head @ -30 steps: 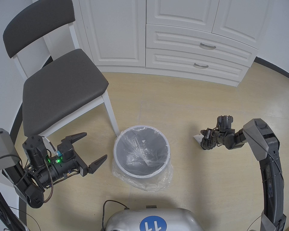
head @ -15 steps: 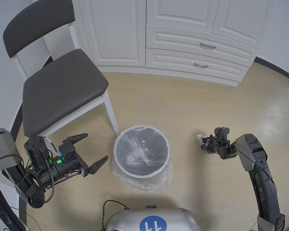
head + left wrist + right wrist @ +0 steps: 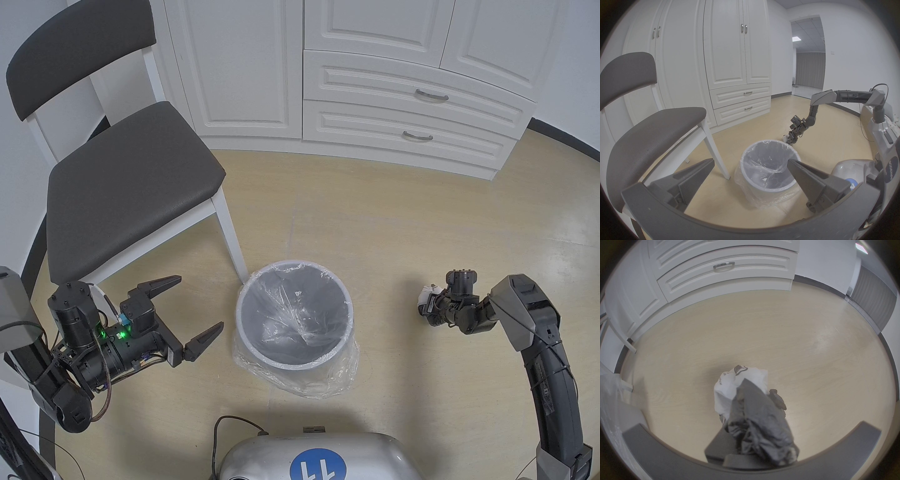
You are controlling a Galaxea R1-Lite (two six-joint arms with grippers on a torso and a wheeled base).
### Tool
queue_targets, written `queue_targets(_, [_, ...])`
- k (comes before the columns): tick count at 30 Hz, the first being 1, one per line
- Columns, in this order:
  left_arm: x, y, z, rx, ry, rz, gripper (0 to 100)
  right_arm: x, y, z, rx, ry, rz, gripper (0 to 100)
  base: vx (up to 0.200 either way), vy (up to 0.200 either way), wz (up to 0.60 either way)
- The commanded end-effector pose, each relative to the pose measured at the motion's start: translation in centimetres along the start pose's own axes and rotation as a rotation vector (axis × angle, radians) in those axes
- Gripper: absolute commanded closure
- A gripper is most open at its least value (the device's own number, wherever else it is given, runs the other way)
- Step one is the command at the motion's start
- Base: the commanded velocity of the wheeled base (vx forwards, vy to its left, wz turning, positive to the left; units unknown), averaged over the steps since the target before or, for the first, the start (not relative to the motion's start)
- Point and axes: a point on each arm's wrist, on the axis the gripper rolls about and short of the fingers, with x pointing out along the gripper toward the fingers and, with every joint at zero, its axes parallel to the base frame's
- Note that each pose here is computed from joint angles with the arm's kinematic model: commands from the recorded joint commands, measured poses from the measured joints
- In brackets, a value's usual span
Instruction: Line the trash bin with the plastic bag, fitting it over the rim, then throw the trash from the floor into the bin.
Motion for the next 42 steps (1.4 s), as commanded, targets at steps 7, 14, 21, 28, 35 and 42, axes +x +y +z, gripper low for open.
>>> queue_targets(7, [-1.4,0.2,1.8,0.027,-0.058,0.029,0,-12.8,0.1,8.9,-0.143,-0.034,0.11,100,0.0,0.0,0.0])
queue_targets(14, [-2.2,0.5,3.1,0.042,-0.105,0.053,0,-27.2,-0.4,10.8,-0.478,-0.102,0.152,100,0.0,0.0,0.0])
queue_targets(21, [-3.2,0.8,4.8,0.06,-0.155,0.113,0,-34.4,1.8,9.7,-0.546,-0.439,0.368,100,0.0,0.0,0.0])
queue_targets(28, [-3.9,1.2,5.7,0.05,-0.193,0.143,0,-36.7,7.7,11.0,-0.36,-0.545,0.379,100,0.0,0.0,0.0])
queue_targets(35, [-4.7,1.2,6.6,0.038,-0.23,0.152,0,-39.5,14.4,14.7,-0.2,-0.263,0.43,100,0.0,0.0,0.0])
queue_targets(42, [-5.1,1.2,6.9,0.044,-0.242,0.157,0,-40.0,20.1,14.3,0.107,0.103,0.426,100,0.0,0.0,0.0])
